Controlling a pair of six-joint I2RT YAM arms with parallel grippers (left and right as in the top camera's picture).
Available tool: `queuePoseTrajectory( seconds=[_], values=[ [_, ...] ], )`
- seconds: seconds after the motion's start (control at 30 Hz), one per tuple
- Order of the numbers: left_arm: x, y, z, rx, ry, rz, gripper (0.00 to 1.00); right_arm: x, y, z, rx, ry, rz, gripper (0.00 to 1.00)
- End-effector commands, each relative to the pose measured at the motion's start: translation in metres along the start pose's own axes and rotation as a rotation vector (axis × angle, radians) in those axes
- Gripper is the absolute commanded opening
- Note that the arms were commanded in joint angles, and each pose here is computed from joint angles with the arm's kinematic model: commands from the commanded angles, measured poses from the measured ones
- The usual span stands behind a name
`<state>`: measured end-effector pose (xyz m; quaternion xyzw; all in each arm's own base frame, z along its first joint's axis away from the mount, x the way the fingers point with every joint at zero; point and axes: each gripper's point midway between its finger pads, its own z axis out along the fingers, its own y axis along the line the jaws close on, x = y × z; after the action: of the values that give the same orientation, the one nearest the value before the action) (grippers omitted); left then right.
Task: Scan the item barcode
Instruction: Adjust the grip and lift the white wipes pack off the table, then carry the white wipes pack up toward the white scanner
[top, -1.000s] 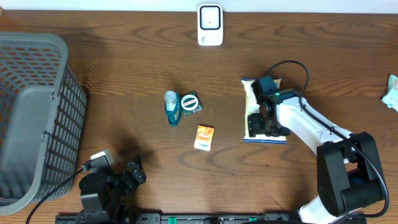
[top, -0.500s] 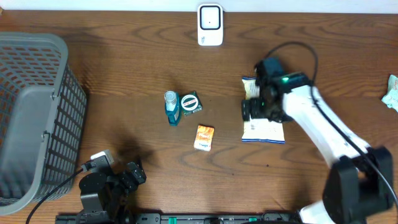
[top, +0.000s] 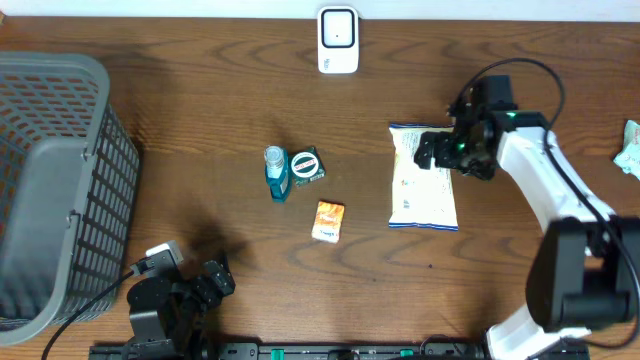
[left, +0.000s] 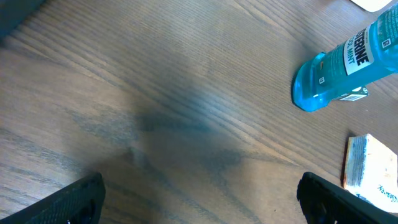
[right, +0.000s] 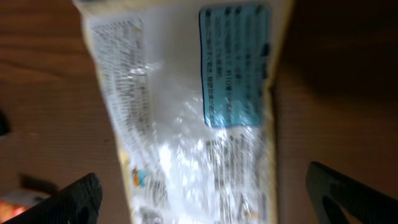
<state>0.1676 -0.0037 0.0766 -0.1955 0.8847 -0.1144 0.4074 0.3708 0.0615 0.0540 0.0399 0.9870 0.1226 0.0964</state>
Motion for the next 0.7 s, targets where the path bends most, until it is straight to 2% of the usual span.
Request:
queuePoseTrajectory(
  seconds=[0.0, 0.17, 0.23, 0.27, 0.3, 0.37, 0.43, 0.67],
  values=[
    [0.011, 0.006, 0.002, -0.024, 0.042, -0.001, 0.98, 0.011, 0.001, 0.023, -0.021, 0.065, -0.036, 0.99],
    [0.011, 0.006, 0.002, -0.024, 0.042, -0.001, 0.98, 0.028, -0.016, 0.063, -0.002, 0.178, -0.017, 0.98],
    [0.011, 0.006, 0.002, -0.024, 0.042, -0.001, 0.98, 0.039, -0.021, 0.078, 0.004, 0.229, -0.009, 0.88],
    [0.011, 0.006, 0.002, -0.024, 0.042, -0.001, 0.98, 0.042, -0.023, 0.083, 0.005, 0.245, -0.019, 0.74],
    [0.011, 0.006, 0.002, -0.024, 0.042, -0.001, 0.98, 0.046, -0.025, 0.089, 0.004, 0.262, -0.031, 0.54],
    [0.011, 0.006, 0.002, -0.024, 0.042, -0.001, 0.98, 0.049, -0.027, 0.094, 0.004, 0.279, -0.036, 0.21],
    [0.011, 0.006, 0.002, -0.024, 0.042, -0.001, 0.98, 0.047, -0.022, 0.094, -0.019, 0.272, -0.035, 0.01],
    [0.011, 0.006, 0.002, -0.024, 0.042, -0.001, 0.98, 0.010, 0.019, 0.050, -0.182, 0.167, -0.053, 0.01]
  ],
)
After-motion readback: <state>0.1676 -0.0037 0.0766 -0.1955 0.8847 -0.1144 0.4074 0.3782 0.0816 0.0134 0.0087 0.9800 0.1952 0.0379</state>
